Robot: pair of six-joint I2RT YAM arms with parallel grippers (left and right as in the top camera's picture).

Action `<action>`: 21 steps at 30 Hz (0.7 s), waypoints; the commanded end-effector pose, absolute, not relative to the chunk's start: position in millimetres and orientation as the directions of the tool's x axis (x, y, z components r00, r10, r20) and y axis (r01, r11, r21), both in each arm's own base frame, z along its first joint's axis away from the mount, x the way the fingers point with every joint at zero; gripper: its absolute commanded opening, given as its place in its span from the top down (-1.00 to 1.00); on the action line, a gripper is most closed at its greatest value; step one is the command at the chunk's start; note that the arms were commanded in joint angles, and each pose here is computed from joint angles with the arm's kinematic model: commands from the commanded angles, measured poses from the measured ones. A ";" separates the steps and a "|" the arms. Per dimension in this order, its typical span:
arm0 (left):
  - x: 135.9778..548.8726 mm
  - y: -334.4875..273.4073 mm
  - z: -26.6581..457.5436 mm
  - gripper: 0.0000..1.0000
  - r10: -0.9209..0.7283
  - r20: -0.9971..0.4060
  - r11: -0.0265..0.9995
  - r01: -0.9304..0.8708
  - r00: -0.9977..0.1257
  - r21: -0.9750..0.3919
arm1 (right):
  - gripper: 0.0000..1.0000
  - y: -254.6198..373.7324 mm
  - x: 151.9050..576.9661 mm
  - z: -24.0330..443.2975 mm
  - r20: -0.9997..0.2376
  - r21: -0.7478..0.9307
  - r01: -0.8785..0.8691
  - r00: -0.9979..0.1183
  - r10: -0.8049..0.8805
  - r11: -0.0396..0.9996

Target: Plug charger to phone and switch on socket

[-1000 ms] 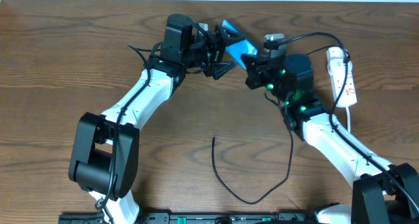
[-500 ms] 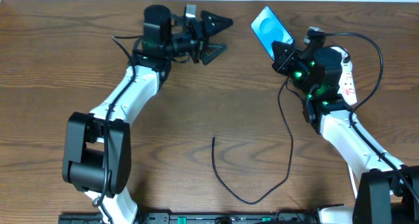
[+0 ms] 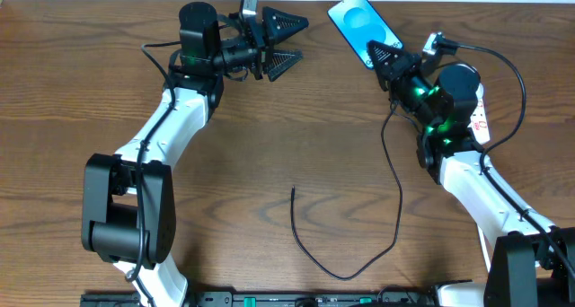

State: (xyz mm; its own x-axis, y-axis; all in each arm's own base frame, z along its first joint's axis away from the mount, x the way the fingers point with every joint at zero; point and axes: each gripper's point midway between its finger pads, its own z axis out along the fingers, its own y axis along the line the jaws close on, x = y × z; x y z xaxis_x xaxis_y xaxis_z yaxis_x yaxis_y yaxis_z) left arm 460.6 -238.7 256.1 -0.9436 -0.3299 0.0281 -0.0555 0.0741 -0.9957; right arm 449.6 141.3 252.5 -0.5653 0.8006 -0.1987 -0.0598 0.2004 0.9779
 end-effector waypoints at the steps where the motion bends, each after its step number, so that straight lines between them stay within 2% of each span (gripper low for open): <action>1: 464.2 -237.6 267.0 -0.80 -0.340 -0.016 0.075 -0.010 -0.940 -0.997 | 0.98 155.8 443.6 267.7 -0.055 0.998 -0.015 -0.617 0.785 0.058; 9: 482.0 -230.9 264.5 -0.80 -0.445 -0.026 0.091 -0.016 -0.895 -0.996 | 0.98 188.2 432.8 270.6 0.087 0.996 0.067 -0.652 0.753 -0.057; 21: 491.4 -239.5 262.1 -0.80 -0.519 -0.037 0.107 -0.022 -0.854 -0.994 | 0.98 223.4 420.1 270.5 0.196 0.981 0.142 -0.660 0.725 -0.135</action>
